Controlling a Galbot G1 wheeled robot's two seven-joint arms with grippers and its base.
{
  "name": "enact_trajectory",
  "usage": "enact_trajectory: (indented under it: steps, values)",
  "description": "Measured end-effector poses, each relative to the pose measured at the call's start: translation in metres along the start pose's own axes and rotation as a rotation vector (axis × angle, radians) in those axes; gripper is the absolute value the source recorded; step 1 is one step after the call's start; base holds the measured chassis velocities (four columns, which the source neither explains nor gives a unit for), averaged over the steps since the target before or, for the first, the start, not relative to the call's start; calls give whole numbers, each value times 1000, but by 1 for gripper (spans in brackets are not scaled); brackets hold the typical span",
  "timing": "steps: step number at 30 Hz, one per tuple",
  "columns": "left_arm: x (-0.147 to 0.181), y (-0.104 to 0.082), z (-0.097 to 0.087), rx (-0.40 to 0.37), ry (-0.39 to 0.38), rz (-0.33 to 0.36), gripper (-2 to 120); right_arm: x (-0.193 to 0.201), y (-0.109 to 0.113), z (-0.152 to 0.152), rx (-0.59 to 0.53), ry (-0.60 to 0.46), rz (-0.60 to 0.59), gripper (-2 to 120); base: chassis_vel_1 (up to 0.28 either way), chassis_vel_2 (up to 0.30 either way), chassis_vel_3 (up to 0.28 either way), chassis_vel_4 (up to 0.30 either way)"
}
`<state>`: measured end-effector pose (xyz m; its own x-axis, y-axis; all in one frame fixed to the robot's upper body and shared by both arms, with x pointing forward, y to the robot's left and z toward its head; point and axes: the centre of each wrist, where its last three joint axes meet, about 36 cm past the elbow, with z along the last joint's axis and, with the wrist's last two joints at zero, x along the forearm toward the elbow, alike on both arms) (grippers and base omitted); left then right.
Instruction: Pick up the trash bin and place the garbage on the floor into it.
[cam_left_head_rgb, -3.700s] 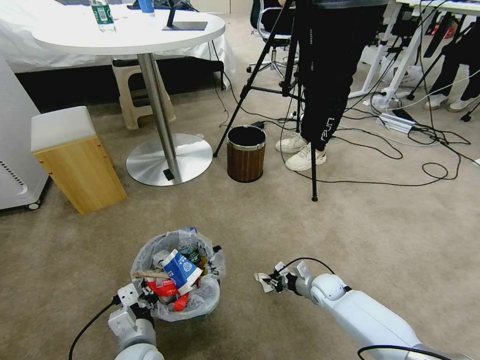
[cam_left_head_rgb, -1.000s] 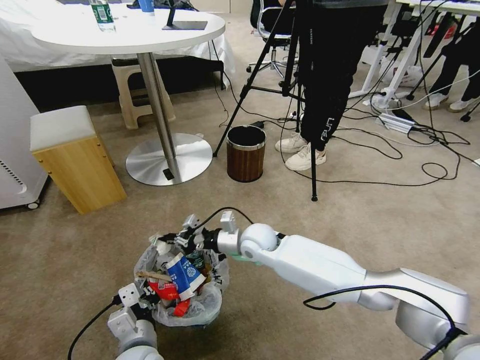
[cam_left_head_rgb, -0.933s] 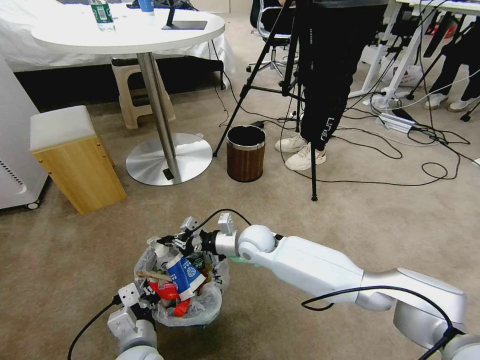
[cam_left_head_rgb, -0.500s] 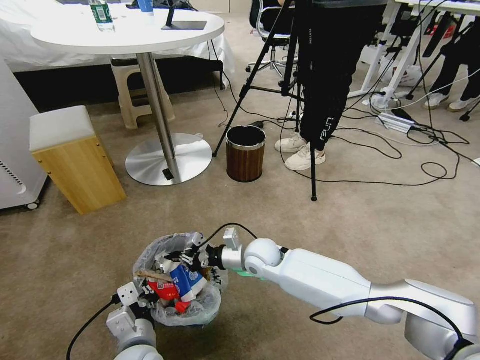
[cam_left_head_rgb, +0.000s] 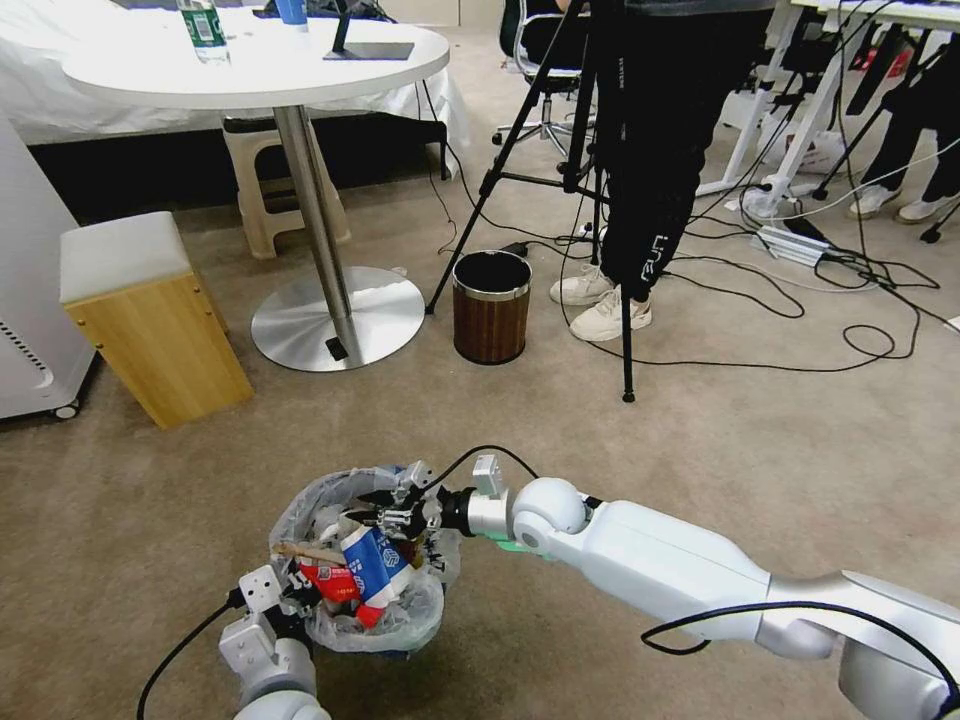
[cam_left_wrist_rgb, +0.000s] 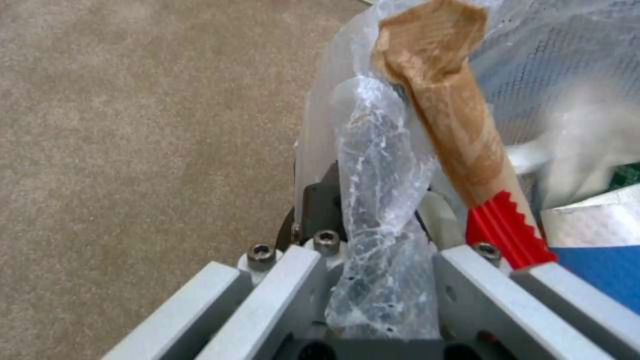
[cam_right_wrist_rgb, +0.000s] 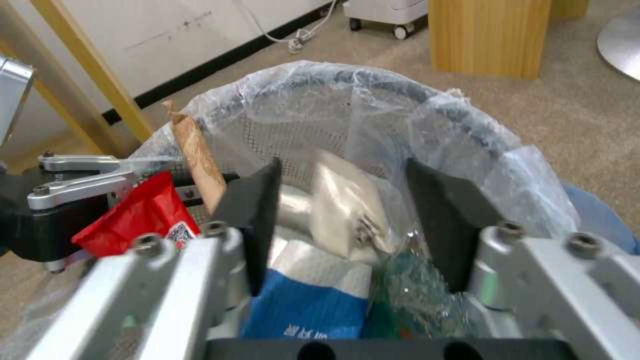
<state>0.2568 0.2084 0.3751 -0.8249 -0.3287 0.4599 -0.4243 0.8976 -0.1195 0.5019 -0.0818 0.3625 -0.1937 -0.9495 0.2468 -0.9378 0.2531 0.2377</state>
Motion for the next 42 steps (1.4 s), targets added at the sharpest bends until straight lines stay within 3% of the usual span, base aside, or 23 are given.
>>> enact_trajectory:
  steps: [9,14,16,20,27,34,42]
  values:
    - [2,1,1,-7,2,-2,1,6,2,-1,-18,-26,31,81,0,0,0,0]
    - [-1,1,-10,21,24,1,1,22,-1,-22,-31,-113,67,99,0,0,0,0]
    - [-1,1,-12,26,27,4,1,25,-1,-25,-29,-124,70,99,0,0,0,0]
    - [-10,7,-37,66,73,29,1,60,-3,-56,-17,-234,125,100,0,0,0,0]
    - [-21,11,-62,102,115,56,1,96,-4,-71,4,-297,175,100,0,0,0,0]
    - [-53,17,-88,155,181,77,1,136,4,-88,44,-367,225,100,0,0,0,0]
    - [-100,21,-103,158,228,58,1,172,5,-101,82,-407,282,100,0,0,0,0]
